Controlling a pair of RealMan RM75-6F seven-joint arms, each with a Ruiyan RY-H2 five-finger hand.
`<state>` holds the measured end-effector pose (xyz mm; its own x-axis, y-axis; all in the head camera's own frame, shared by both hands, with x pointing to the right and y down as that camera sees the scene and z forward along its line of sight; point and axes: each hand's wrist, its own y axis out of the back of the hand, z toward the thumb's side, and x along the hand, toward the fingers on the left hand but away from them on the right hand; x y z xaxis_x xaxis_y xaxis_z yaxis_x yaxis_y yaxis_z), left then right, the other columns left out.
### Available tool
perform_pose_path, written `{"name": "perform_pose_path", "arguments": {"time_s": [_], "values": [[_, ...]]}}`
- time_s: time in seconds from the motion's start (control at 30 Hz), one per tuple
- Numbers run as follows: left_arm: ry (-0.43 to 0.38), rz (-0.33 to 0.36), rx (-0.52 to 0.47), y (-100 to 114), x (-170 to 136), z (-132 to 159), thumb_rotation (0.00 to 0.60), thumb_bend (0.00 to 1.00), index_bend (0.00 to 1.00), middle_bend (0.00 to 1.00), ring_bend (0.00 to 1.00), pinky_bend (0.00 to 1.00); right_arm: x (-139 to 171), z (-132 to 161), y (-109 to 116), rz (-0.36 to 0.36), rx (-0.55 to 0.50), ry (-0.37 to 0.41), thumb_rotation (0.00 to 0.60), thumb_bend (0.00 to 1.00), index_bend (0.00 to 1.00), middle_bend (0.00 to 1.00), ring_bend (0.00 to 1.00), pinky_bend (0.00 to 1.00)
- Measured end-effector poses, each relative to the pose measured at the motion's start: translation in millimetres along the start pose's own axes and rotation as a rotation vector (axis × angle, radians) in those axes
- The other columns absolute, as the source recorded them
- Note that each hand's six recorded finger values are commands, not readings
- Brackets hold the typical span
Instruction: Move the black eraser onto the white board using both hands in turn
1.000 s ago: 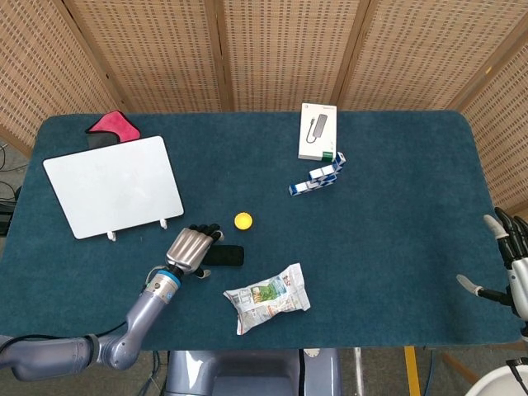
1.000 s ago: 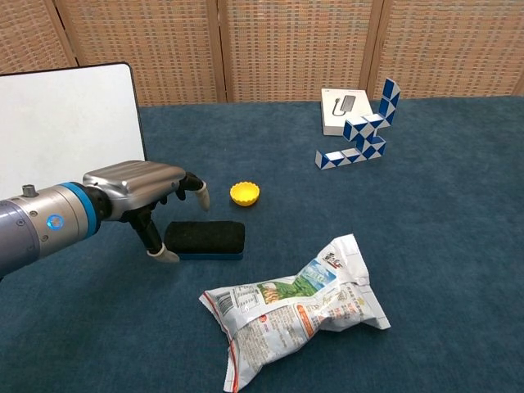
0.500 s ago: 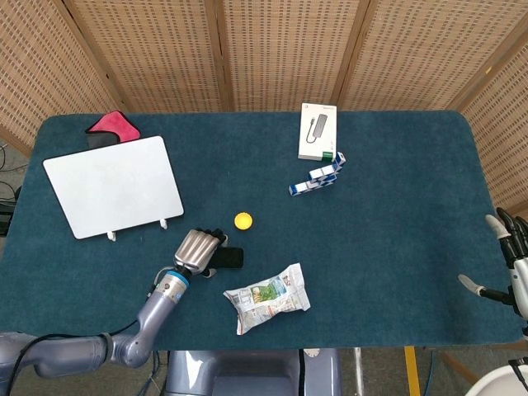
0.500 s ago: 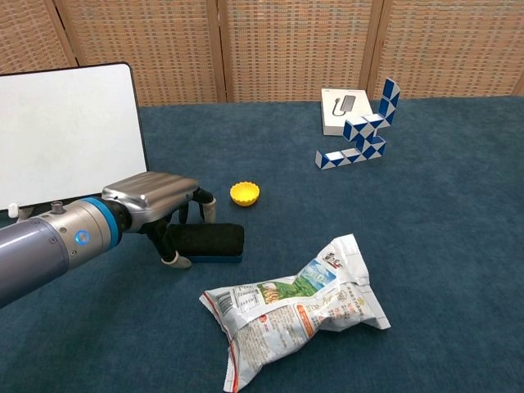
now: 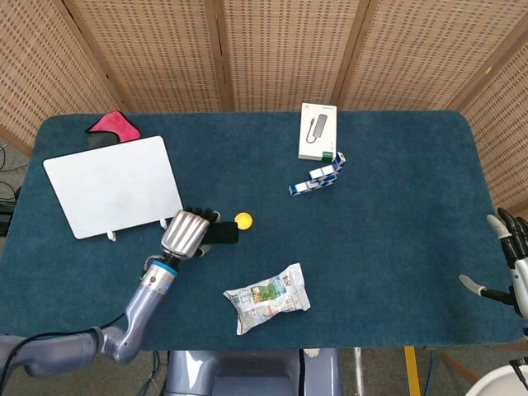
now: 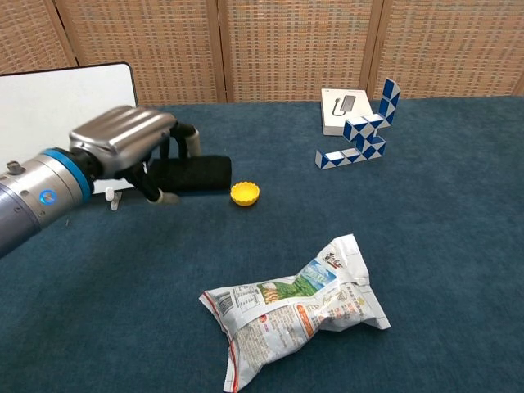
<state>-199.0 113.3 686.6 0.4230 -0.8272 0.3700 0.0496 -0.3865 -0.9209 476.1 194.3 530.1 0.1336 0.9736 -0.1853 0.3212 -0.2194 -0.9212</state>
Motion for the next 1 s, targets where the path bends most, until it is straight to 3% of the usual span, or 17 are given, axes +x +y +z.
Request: {"name": "perform_pose_path", "arguments": {"time_s": [0.2, 0.4, 0.57, 0.73, 0.93, 1.0], "values": [[0.134, 0.148, 0.061, 13, 2, -70, 0.6, 0.44, 0.55, 0.43, 0.51, 0.48, 1, 3, -3, 0.008, 0.006, 0.008, 0.6, 0.0, 0.0, 0.0, 0.0, 0.0], [0.296, 0.233, 0.068, 16, -6, -148, 0.6, 0.43, 0.56, 0.43, 0.51, 0.48, 2, 6, -6, 0.017, 0.011, 0.011, 0.6, 0.0, 0.0, 0.0, 0.0, 0.0], [0.398, 0.286, 0.026, 18, -21, -194, 0.6, 0.43, 0.56, 0.43, 0.51, 0.48, 2, 5, -9, 0.027, 0.014, 0.004, 0.6, 0.0, 0.0, 0.0, 0.0, 0.0], [0.475, 0.301, 0.033, 15, -33, -219, 0.6, 0.43, 0.56, 0.43, 0.51, 0.48, 1, 6, -12, 0.04, 0.018, 0.007, 0.6, 0.0, 0.0, 0.0, 0.0, 0.0], [0.536, 0.262, 0.025, 3, -39, -235, 0.6, 0.41, 0.55, 0.43, 0.5, 0.47, 1, 6, -14, 0.048, 0.02, 0.004, 0.6, 0.0, 0.0, 0.0, 0.0, 0.0], [0.543, 0.25, 0.015, -1, -38, -236, 0.6, 0.35, 0.44, 0.3, 0.37, 0.35, 1, 6, -15, 0.049, 0.021, 0.003, 0.6, 0.0, 0.0, 0.0, 0.0, 0.0]]}}
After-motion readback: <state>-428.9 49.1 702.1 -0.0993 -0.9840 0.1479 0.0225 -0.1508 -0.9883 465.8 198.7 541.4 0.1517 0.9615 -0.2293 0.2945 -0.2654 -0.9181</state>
